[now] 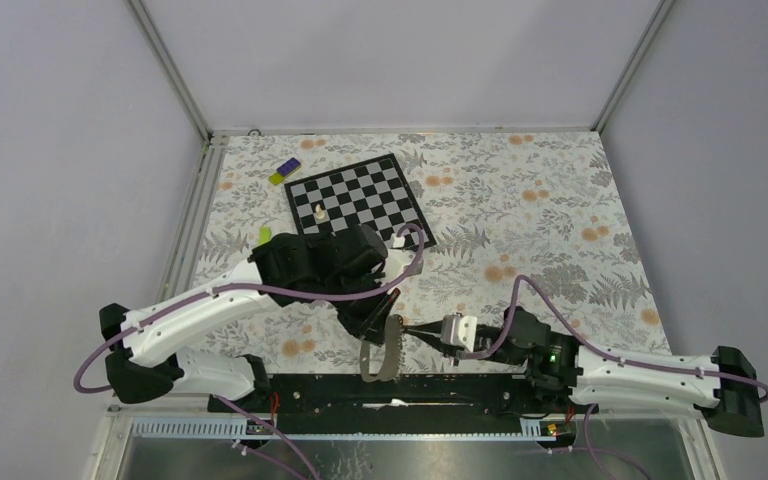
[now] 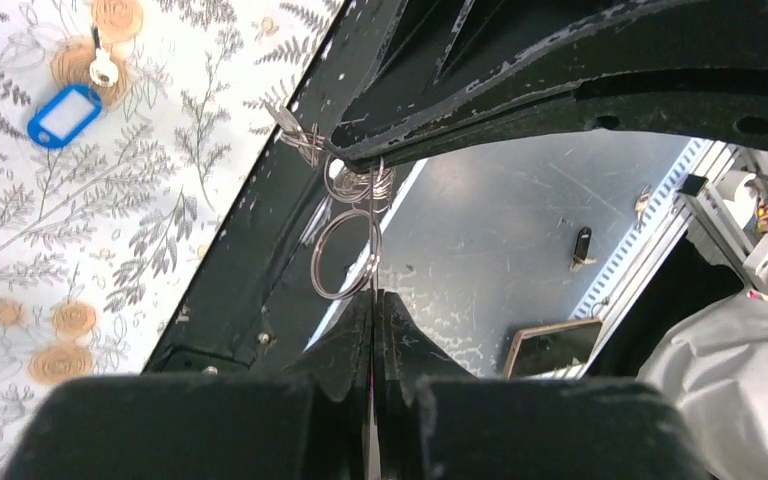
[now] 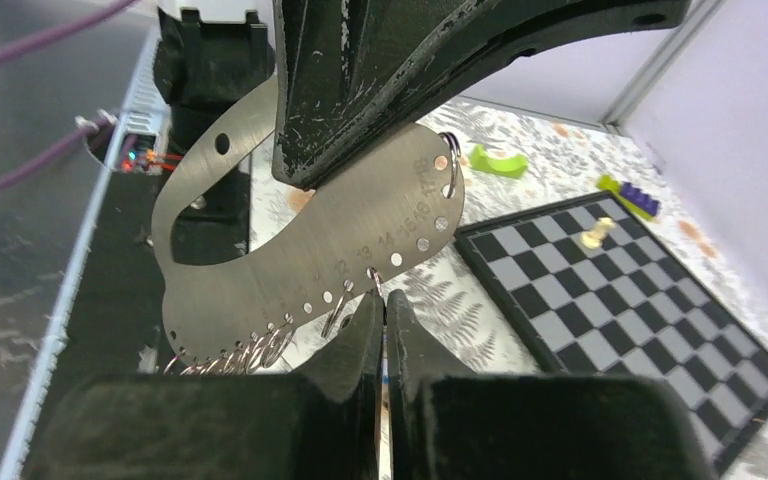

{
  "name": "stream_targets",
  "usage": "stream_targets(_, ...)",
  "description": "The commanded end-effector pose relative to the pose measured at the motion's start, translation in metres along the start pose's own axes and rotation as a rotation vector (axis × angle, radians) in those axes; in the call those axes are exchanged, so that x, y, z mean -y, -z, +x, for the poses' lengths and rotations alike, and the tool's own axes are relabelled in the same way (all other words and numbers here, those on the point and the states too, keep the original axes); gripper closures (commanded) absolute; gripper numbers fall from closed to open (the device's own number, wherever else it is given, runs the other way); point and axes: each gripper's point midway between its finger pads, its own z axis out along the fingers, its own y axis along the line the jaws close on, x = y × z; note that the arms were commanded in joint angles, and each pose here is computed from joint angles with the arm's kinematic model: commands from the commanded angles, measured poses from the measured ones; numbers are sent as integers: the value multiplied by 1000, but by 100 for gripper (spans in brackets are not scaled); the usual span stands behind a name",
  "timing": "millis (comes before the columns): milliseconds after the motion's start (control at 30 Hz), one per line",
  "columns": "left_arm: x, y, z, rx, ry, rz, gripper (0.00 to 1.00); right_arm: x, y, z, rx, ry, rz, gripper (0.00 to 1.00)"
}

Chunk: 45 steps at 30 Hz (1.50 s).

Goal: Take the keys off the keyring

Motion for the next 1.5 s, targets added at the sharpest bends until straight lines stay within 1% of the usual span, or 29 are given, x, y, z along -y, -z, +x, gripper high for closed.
stream_targets(0, 16, -2, -12, 87, -33, 93, 100, 33, 10, -43, -2, 254, 69, 100)
stream_targets(133, 23, -4, -22, 155, -82, 146, 100, 43, 20, -63, -38, 436, 41, 100)
stream_targets(167, 24, -4, -25, 175, -97, 157, 98, 45, 22, -67, -52, 473, 33, 100)
stream_targets(233, 27, -3, -30, 216, -124, 174, 91, 49, 26, -74, -84, 544, 12, 100)
stream_targets(267, 27, -3, -33, 240, -139, 181, 83, 49, 29, -73, -113, 578, -11, 100)
stream_targets(333, 31, -2, -41, 294, -169, 199, 72, 51, 33, -79, -142, 653, -41, 100)
stream_targets(400, 34, 1, -46, 344, -196, 219, 64, 52, 38, -82, -166, 711, -74, 100)
stream_targets(433, 35, 0, -47, 361, -207, 228, 62, 52, 39, -85, -169, 737, -83, 100)
stream_targets(567, 45, 11, -55, 445, -260, 278, 59, 52, 47, -96, -176, 816, -133, 100)
stream_targets(633, 52, 23, -57, 497, -289, 306, 54, 53, 51, -105, -169, 843, -141, 100)
stream_targets(700, 59, 37, -60, 557, -317, 328, 45, 53, 53, -108, -165, 878, -156, 100)
stream_targets(733, 62, 46, -61, 591, -332, 340, 39, 54, 54, -111, -161, 889, -154, 100)
stream_targets(767, 66, 54, -62, 621, -346, 355, 34, 55, 55, -114, -163, 902, -153, 100)
stream_targets(867, 78, 82, -64, 735, -389, 395, 25, 56, 58, -122, -157, 941, -165, 100)
stream_targets(1000, 86, 112, -68, 862, -419, 414, 22, 56, 60, -135, -143, 981, -196, 100)
stream_targets(1133, 91, 132, -75, 964, -428, 425, 24, 51, 62, -150, -99, 1003, -225, 100)
stream_targets(1233, 93, 144, -82, 1026, -416, 426, 27, 40, 66, -172, 12, 1009, -251, 100)
stream_targets(1333, 99, 151, -88, 1075, -411, 464, 31, 28, 69, -194, 134, 1014, -266, 100)
stream_targets(1400, 102, 151, -92, 1094, -413, 486, 33, 23, 70, -202, 184, 1018, -278, 100)
stream_targets(1467, 103, 149, -97, 1102, -404, 492, 35, 20, 70, -206, 207, 1023, -290, 100)
